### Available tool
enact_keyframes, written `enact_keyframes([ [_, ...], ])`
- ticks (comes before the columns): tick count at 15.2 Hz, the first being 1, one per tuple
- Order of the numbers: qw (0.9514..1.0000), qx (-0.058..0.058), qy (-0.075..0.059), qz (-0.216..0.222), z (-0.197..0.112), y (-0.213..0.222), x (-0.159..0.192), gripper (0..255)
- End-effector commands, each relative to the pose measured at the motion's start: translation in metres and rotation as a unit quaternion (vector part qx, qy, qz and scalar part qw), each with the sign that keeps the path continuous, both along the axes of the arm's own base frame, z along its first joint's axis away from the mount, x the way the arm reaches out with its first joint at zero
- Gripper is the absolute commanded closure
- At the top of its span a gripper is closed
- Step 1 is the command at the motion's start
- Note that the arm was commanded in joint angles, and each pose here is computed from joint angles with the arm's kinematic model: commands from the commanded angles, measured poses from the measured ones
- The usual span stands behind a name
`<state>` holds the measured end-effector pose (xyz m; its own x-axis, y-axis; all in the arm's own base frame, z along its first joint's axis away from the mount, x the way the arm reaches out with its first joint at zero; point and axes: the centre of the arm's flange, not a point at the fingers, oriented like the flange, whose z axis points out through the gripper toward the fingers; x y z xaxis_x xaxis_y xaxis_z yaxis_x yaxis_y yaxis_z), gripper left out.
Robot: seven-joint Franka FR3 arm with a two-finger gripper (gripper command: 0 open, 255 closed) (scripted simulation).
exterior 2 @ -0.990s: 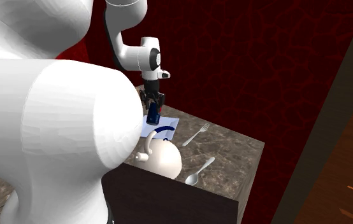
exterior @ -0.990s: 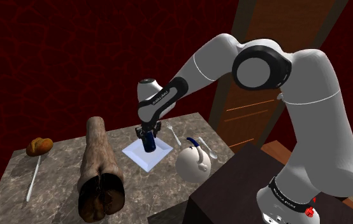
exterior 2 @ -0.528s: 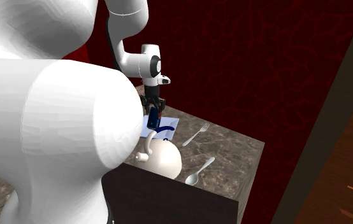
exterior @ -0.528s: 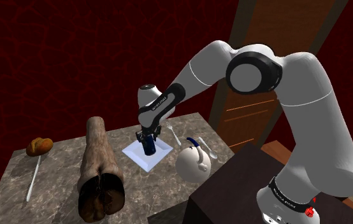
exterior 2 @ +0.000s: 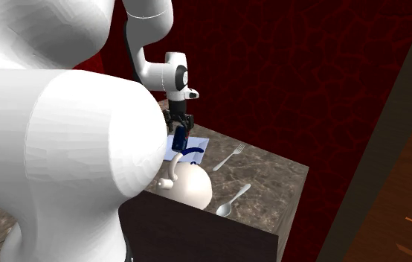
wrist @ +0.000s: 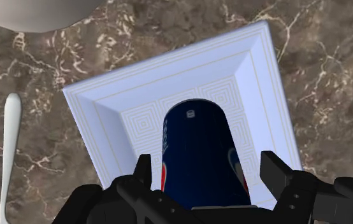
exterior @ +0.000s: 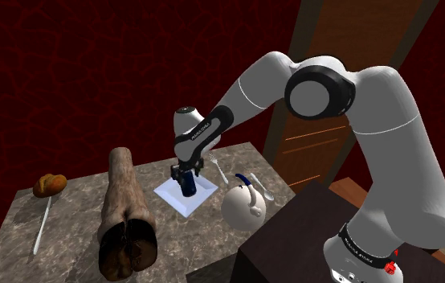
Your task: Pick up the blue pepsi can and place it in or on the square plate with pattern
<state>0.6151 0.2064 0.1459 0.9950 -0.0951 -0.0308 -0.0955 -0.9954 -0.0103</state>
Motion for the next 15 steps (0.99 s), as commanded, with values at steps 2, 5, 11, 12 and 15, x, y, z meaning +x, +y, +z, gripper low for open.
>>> enact_keyframes([
  [2,1.0,0.0,0.0,0.0,0.0,0.0,0.0,0],
  [5,1.0,0.0,0.0,0.0,0.013,0.0,0.0,0],
  [11,1.0,0.0,0.0,0.0,0.05,-0.001,0.001,0],
  [12,1.0,0.0,0.0,0.0,0.05,-0.001,0.001,0],
  [15,1.0,0.0,0.0,0.0,0.05,-0.001,0.001,0],
])
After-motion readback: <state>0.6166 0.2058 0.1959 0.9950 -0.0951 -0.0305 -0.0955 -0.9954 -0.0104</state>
